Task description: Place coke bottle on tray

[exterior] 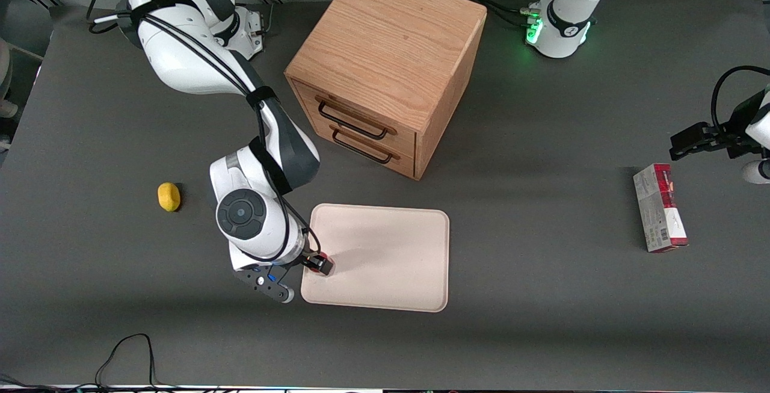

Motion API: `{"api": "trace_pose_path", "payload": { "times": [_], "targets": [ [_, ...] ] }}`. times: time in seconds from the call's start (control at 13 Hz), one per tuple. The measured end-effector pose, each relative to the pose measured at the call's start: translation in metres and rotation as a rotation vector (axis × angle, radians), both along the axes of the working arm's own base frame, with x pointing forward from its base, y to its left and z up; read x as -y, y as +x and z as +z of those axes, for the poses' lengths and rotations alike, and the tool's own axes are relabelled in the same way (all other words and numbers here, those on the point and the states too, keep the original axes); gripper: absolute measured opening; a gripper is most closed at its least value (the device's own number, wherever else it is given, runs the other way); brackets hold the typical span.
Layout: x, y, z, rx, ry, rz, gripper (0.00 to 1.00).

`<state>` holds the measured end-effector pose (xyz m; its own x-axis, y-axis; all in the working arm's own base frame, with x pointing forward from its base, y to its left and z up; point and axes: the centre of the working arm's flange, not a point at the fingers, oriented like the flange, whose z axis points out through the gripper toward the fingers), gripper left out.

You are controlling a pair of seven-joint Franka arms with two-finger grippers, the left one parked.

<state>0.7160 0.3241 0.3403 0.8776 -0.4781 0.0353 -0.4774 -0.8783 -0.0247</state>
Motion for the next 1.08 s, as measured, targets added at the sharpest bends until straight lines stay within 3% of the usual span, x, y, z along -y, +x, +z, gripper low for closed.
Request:
{"api": "trace_pose_path", "payload": {
  "times": [0.23,0.46,0.62,1.08],
  "targets": [
    [0.003,0.000,0.010,-0.004,-0.008,-0.002,1.00],
    [0.020,-0.012,0.052,-0.079,-0.039,0.057,1.00],
    [0.044,-0.023,0.094,-0.122,-0.022,0.131,1.00],
    [0.174,-0.094,0.175,-0.195,0.007,0.417,1.00]
  ]
}}
